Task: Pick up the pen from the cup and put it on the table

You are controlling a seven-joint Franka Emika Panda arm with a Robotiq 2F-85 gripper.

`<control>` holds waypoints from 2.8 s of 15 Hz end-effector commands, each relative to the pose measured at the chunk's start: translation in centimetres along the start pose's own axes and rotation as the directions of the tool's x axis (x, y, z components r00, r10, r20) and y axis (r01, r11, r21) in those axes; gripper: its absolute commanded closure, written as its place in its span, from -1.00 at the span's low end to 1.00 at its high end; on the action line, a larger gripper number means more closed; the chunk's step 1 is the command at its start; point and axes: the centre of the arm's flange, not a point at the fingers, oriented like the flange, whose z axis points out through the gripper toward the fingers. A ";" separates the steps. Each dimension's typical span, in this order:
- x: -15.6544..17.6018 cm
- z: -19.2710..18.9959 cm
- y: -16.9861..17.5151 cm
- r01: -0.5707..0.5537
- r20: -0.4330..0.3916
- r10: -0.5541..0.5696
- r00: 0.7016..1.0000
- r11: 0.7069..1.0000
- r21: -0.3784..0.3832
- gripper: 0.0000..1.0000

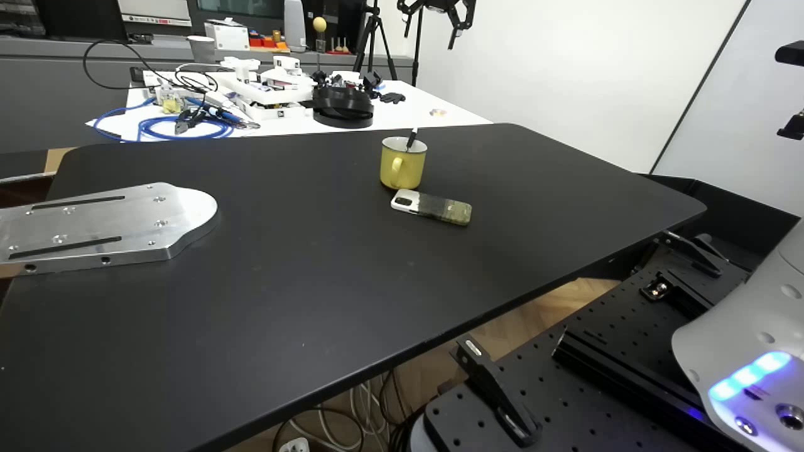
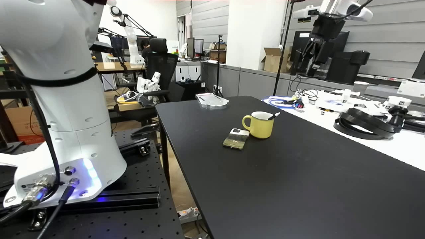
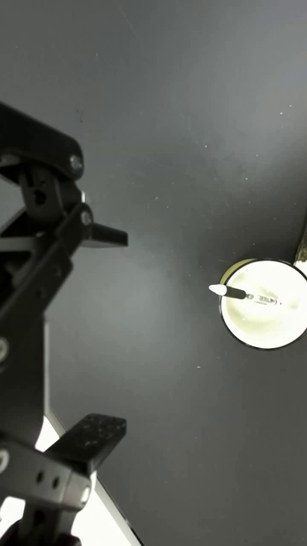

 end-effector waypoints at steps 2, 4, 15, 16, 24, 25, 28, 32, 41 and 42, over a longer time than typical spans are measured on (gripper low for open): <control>0.5 0.2 -0.3 -0.004 0.007 0.003 1.000 1.000 0.005 -1.00; 0.5 -0.2 -0.5 -0.004 0.007 0.004 1.000 1.000 0.010 -1.00; 3.4 11.5 4.3 -0.228 0.216 0.234 0.948 0.972 -0.050 -1.00; 3.4 12.6 4.6 -0.251 0.240 0.257 0.936 0.966 -0.055 -1.00; 1.3 16.2 3.4 -0.324 0.348 0.318 0.882 0.945 -0.042 -1.00; 1.2 16.5 3.4 -0.331 0.353 0.324 0.878 0.943 -0.042 -1.00; 1.2 16.8 3.7 -0.347 0.362 0.339 0.868 0.937 -0.046 -1.00; 1.3 17.0 4.1 -0.349 0.355 0.342 0.870 0.936 -0.046 -0.48; 1.5 17.0 4.2 -0.354 0.343 0.347 0.873 0.934 -0.045 0.76; 1.5 17.1 4.2 -0.356 0.344 0.350 0.872 0.933 -0.047 0.92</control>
